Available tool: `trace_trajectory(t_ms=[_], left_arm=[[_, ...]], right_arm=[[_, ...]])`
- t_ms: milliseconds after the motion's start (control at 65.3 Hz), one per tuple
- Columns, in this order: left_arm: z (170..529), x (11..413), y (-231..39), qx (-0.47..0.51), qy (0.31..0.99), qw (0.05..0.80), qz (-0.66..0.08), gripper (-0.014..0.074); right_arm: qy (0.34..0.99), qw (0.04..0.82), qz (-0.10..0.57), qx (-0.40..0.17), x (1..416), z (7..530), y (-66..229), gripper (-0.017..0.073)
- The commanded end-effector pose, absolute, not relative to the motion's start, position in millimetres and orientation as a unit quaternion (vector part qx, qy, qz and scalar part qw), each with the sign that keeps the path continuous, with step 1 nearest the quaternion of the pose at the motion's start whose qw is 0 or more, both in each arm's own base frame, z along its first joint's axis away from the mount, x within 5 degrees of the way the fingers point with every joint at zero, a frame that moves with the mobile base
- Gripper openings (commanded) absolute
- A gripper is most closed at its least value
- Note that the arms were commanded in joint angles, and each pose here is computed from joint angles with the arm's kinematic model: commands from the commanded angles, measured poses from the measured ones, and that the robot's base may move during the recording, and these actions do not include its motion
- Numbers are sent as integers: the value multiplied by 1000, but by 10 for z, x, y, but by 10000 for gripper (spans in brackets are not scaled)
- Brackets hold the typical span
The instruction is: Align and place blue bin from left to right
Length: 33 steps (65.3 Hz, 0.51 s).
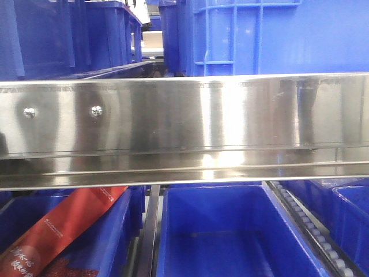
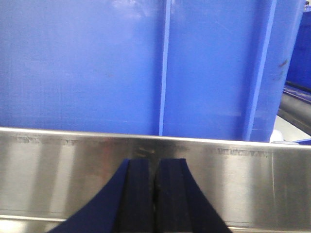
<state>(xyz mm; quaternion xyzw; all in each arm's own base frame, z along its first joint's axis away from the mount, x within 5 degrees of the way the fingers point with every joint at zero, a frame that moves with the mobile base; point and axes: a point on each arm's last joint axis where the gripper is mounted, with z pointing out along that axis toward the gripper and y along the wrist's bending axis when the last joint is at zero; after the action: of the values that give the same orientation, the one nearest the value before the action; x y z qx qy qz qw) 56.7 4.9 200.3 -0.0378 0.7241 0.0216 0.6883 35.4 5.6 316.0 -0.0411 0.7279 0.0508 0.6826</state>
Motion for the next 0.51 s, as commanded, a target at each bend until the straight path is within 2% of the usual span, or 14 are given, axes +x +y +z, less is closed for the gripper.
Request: trace_trajectory(t_ms=[0, 490], left_arm=[[2025, 563, 45, -35, 717, 696, 19, -15], [2025, 563, 45, -35, 717, 696, 19, -15]], right_arm=[[716, 695, 49, -41, 347, 3184, 53, -79], [705, 707, 33, -46, 353, 3198, 40, -79]])
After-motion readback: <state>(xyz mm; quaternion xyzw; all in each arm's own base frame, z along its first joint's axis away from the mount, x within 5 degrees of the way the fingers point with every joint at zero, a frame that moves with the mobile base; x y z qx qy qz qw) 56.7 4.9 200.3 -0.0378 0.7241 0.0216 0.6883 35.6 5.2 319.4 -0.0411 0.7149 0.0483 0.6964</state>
